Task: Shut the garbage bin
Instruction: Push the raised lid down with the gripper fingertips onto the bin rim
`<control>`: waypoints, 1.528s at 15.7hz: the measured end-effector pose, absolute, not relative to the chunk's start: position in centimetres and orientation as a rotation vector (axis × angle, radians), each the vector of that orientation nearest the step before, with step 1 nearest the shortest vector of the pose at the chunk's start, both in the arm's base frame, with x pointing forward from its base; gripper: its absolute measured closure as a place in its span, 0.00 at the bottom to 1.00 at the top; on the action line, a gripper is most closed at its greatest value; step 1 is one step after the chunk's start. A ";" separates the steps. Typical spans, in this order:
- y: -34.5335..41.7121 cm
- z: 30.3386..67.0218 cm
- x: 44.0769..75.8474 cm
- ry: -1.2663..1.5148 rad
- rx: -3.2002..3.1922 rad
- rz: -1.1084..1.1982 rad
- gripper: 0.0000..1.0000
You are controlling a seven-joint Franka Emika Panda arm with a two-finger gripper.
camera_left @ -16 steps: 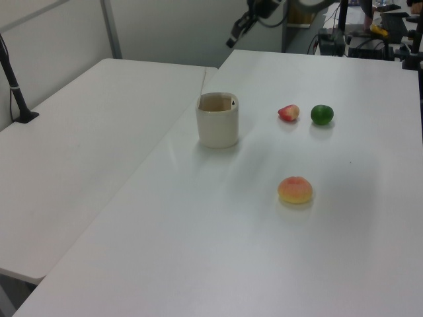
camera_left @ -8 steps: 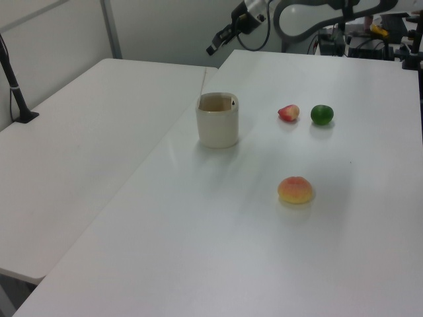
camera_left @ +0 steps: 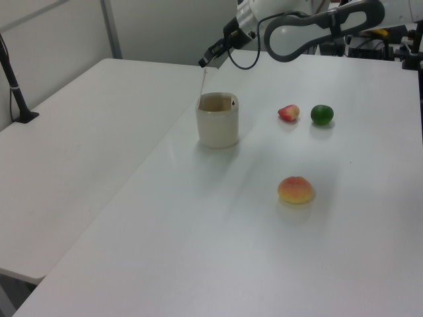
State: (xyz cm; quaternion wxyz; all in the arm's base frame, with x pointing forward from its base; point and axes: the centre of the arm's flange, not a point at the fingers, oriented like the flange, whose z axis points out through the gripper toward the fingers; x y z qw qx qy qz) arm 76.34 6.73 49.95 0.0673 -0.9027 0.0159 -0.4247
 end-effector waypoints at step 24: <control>5.6 47.1 75.2 0.041 -2.878 -0.956 0.98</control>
